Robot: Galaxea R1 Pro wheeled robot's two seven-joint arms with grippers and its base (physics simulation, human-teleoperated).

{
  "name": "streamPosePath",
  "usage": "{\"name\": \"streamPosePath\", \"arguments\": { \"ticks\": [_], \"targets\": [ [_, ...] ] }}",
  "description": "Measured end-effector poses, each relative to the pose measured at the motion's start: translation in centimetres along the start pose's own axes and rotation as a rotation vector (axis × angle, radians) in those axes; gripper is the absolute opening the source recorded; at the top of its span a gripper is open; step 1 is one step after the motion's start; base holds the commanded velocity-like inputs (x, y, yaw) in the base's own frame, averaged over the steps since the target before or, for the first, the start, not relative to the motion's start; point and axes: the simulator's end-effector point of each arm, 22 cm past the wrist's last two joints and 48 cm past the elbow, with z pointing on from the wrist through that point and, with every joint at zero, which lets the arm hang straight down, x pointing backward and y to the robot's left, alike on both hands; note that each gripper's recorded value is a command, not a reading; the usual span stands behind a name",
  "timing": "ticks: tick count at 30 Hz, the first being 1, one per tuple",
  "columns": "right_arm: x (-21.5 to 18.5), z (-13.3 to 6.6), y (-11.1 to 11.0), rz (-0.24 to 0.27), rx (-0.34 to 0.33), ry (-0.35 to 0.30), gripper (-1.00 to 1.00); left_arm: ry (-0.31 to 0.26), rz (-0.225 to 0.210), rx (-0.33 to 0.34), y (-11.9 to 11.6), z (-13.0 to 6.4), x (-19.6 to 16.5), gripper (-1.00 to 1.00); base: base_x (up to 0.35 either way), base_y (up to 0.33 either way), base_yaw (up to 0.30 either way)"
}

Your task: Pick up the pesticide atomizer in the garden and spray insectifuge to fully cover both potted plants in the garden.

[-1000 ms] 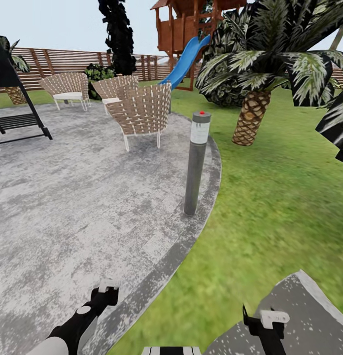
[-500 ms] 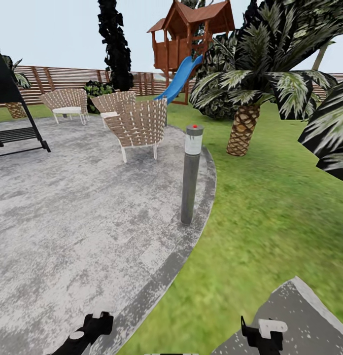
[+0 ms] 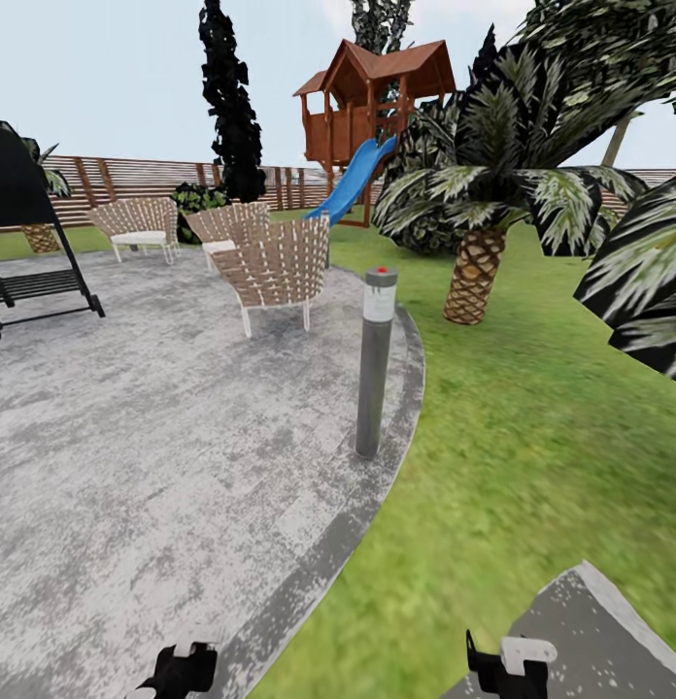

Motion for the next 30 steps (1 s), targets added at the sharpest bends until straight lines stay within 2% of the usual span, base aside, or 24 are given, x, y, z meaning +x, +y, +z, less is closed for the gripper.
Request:
{"name": "streamPosePath", "arguments": {
  "ticks": [30],
  "targets": [
    [-6.5, -2.3, -1.2, -0.004, 0.005, -0.002, 1.00, -0.003, -0.006, 0.007, 0.0, -4.4, -5.1, -1.00, 0.000, 0.000, 0.000]
  ]
}}
